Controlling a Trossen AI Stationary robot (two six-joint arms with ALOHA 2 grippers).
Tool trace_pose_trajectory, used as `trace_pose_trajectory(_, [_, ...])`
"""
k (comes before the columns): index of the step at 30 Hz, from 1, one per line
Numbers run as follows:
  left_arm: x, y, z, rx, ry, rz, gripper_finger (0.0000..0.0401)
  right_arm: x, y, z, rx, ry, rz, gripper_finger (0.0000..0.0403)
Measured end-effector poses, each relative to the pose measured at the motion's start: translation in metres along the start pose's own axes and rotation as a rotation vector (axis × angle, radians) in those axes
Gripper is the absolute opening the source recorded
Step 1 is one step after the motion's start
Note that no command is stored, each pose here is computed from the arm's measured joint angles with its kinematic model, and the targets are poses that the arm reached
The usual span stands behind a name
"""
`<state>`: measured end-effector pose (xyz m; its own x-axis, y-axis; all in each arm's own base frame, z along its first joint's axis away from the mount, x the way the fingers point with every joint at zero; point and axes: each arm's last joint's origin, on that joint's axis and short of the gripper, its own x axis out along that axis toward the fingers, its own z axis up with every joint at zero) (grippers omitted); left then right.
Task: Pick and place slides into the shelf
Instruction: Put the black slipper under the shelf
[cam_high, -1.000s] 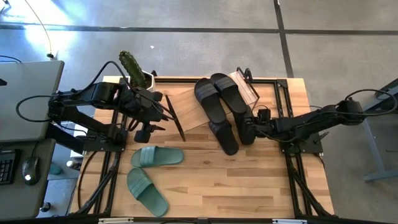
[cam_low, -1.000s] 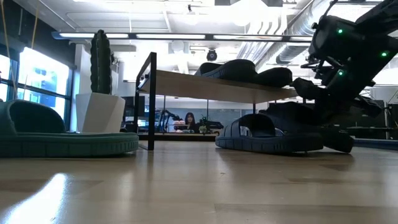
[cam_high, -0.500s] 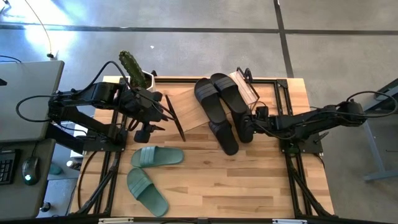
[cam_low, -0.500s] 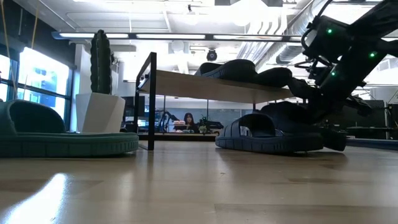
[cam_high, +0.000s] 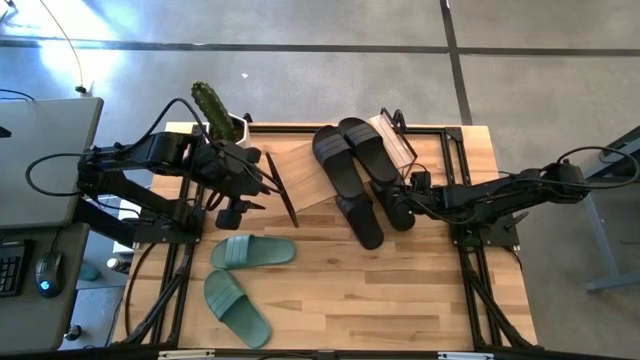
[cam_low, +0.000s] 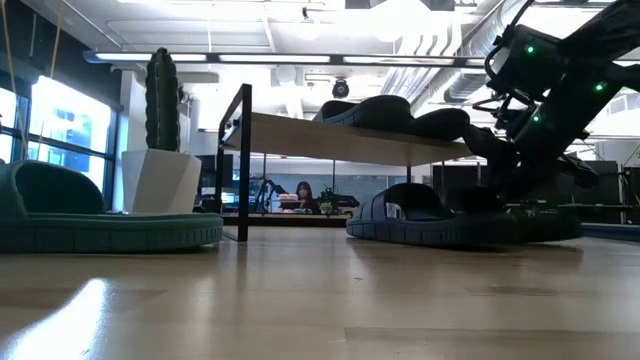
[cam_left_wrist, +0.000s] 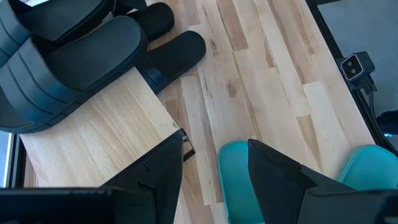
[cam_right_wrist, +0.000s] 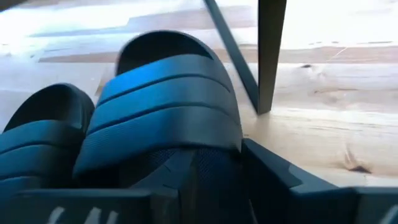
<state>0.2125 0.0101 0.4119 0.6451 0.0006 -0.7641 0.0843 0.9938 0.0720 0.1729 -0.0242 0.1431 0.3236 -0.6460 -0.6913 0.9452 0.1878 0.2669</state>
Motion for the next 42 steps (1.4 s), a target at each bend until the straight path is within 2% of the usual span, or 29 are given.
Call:
trace_pose_trajectory(8, [0.0,0.0,0.0,0.0,0.004,-0.001,0.0166,-0.004,0.001,-0.003,0.01,0.039,0.03,0.0118])
trace_pose_trajectory(13, [0.0,0.0,0.0,-0.001,0.005,-0.001,0.0166,-0.017,0.003,-0.002,0.023,0.042,0.106,0.0118])
trace_pose_trajectory(17, [0.0,0.0,-0.002,-0.001,0.022,-0.003,0.0166,-0.031,-0.002,-0.001,0.094,0.078,0.154,0.0113])
trace_pose_trajectory(22, [0.0,-0.001,-0.003,-0.003,0.035,-0.005,0.0166,-0.05,-0.007,-0.008,0.091,0.241,0.247,0.0076])
trace_pose_trajectory(28, [0.0,-0.001,-0.004,-0.003,0.042,-0.006,0.0166,-0.09,0.006,-0.005,-0.031,0.416,0.351,0.0007])
trace_pose_trajectory(31, [0.0,-0.001,-0.004,-0.003,0.041,-0.006,0.0166,-0.113,0.012,0.003,-0.097,0.45,0.306,0.0007])
trace_pose_trajectory(35, [0.0,-0.001,-0.004,-0.002,0.04,-0.006,0.0166,-0.134,0.016,0.004,-0.191,0.469,0.116,0.0001])
trace_pose_trajectory(42, [0.0,-0.001,-0.004,-0.002,0.039,-0.006,0.0166,-0.127,0.032,-0.031,-0.244,0.445,-0.054,0.0])
